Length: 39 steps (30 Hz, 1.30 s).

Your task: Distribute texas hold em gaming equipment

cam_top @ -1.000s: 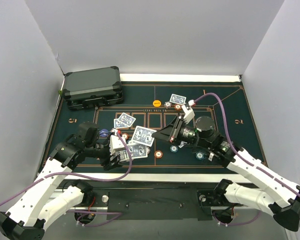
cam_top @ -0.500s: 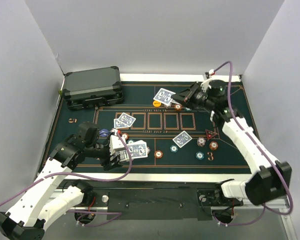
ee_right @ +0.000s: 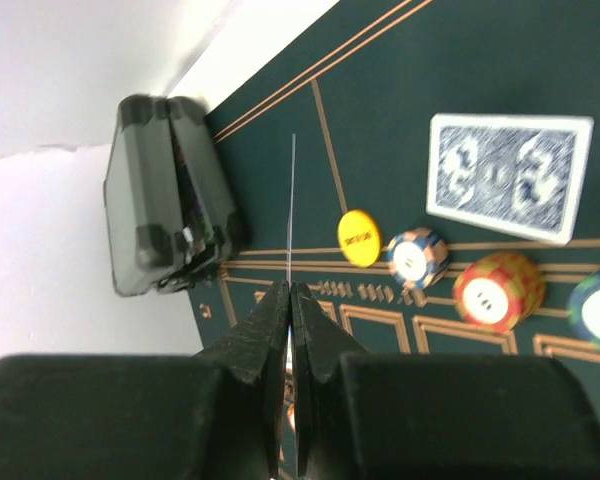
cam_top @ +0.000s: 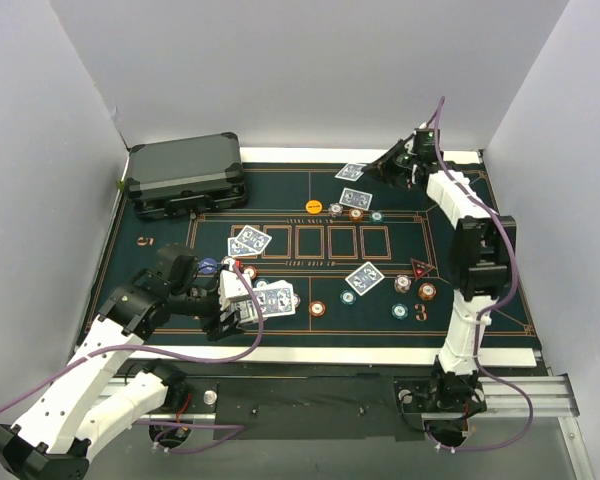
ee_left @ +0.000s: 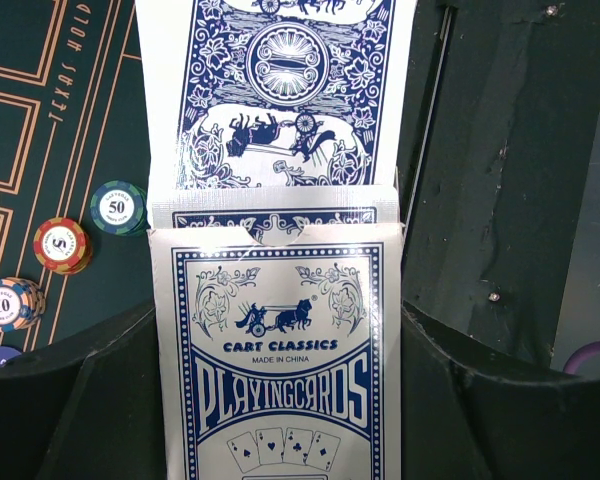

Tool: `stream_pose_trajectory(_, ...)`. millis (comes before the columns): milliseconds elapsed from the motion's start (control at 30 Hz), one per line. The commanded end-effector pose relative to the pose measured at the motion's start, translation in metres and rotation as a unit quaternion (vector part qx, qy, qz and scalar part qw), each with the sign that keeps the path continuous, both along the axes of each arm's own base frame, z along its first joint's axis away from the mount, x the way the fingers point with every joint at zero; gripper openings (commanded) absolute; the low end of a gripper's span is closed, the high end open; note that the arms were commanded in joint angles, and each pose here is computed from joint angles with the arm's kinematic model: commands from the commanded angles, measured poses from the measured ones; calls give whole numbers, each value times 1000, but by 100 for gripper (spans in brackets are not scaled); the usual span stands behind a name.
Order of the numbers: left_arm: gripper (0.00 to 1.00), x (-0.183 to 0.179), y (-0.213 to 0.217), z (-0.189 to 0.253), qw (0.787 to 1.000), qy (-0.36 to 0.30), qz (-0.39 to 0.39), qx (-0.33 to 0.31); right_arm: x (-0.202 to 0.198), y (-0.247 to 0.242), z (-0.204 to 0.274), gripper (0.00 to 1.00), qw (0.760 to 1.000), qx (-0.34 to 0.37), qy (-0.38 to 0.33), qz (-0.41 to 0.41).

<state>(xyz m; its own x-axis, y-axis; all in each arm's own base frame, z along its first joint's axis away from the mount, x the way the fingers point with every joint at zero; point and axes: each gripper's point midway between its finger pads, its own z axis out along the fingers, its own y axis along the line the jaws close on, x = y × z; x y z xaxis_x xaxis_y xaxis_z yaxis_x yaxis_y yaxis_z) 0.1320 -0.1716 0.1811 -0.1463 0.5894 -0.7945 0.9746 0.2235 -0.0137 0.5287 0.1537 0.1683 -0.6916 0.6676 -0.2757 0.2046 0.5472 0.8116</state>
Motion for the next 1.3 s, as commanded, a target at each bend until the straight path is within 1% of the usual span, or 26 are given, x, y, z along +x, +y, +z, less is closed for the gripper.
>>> stream_pose_trajectory(0, 0, 8, -9, 26, 999, -39, -7, -33, 25, -15, 2, 0, 1000, -30, -8, 4)
stream_pose_trajectory(167, 0, 8, -10, 21, 999, -34, -8, -31, 39, -30, -43, 0, 997, -66, 41, -4)
stream_pose_trajectory(400, 0, 10, -11, 22, 999, -34, -7, -34, 29, -40, -105, 0, 989, -105, 108, 0)
stream_pose_trajectory(600, 0, 10, -11, 22, 999, -32, -6, -34, 12, -49, -119, 1, 981, -138, 136, 2)
stream_pose_trajectory(633, 0, 10, -12, 23, 999, -32, -5, -35, 10, -51, -118, 4, 980, -144, 138, 0)
stream_pose_trajectory(700, 0, 10, -11, 21, 999, -31, -4, -34, 6, -55, -113, 15, 978, -156, 139, -2)
stream_pose_trajectory(733, 0, 9, -11, 21, 999, -31, -3, -34, 4, -56, -107, 26, 978, -159, 135, -2)
stream_pose_trajectory(833, 0, 9, -10, 22, 999, -31, -2, -31, 4, -58, -88, 38, 979, -165, 118, -8)
stream_pose_trajectory(867, 0, 9, -10, 24, 999, -34, -2, -32, 5, -59, -76, 45, 980, -166, 106, -11)
stream_pose_trajectory(900, 0, 9, -9, 23, 999, -33, -2, -31, 3, -59, -71, 49, 980, -169, 105, -12)
stream_pose_trajectory(933, 0, 10, -9, 24, 999, -34, -2, -31, 5, -62, -54, 52, 981, -170, 91, -19)
stream_pose_trajectory(967, 0, 9, -9, 24, 999, -35, -3, -32, 3, -61, -45, 54, 982, -169, 84, -21)
stream_pose_trajectory(1033, 0, 9, -9, 25, 999, -36, -4, -32, -1, -57, -10, 57, 984, -166, 50, -30)
stream_pose_trajectory(1067, 0, 9, -9, 25, 999, -37, -4, -32, -9, -54, 10, 58, 986, -160, 34, -33)
stream_pose_trajectory(1100, 0, 9, -9, 24, 999, -36, -3, -31, -15, -44, 26, 62, 987, -156, 15, -28)
stream_pose_trajectory(1133, 0, 9, -9, 24, 999, -37, -4, -32, -29, -37, 53, 65, 988, -151, -11, -22)
stream_pose_trajectory(1167, 0, 9, -9, 24, 999, -36, -4, -30, -48, -23, 70, 72, 988, -149, -31, -7)
stream_pose_trajectory(1200, 0, 9, -9, 23, 999, -35, -5, -30, -61, -11, 84, 75, 988, -145, -47, 6)
stream_pose_trajectory(1233, 0, 9, -9, 23, 999, -36, -6, -30, -88, 9, 98, 82, 989, -134, -63, 30)
stream_pose_trajectory(1267, 0, 9, -9, 22, 999, -36, -5, -30, -103, 22, 99, 86, 989, -121, -66, 51)
